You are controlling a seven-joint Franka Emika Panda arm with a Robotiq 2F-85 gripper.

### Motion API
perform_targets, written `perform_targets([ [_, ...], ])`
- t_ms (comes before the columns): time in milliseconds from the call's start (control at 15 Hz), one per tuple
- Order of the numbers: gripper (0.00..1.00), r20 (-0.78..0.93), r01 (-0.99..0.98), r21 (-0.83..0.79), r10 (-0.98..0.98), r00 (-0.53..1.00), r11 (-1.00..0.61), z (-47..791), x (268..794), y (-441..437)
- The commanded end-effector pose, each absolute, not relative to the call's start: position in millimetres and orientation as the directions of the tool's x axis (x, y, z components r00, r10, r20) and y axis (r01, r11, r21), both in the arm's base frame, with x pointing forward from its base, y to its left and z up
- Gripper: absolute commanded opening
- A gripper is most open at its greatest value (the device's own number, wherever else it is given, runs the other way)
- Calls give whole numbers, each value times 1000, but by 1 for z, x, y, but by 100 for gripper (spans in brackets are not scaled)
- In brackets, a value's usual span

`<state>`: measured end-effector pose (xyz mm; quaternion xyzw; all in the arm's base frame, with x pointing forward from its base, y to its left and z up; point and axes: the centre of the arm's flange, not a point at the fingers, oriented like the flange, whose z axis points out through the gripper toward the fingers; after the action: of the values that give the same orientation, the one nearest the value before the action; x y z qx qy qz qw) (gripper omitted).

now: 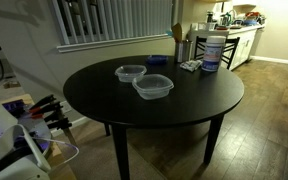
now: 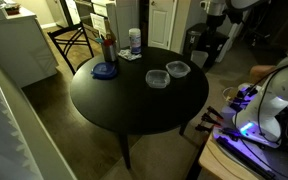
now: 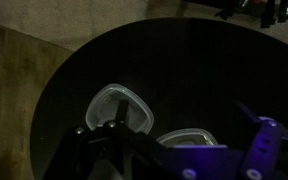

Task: Put the lunchbox on the left into the lunchbox on the right

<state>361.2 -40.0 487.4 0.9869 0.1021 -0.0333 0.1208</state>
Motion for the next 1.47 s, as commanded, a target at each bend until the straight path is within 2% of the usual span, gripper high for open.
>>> perform_targets([
  [0,100,-90,210,232,193,977,-950,487,361,-40],
  [200,100,-56,166,199,158,986,-966,480,371,-38],
  [600,100,-44,48,180,41,998,-982,433,422,-39],
  [1133,100,-102,-17,102,-27,994,-995,378,500,-67],
  [1267,100,-139,-40,77,-51,989,-996,370,511,-71],
  [1333,100,-101,-25,108,-36,994,-994,373,490,-64],
  [1400,100,-113,-34,101,-45,993,-994,368,497,-66],
])
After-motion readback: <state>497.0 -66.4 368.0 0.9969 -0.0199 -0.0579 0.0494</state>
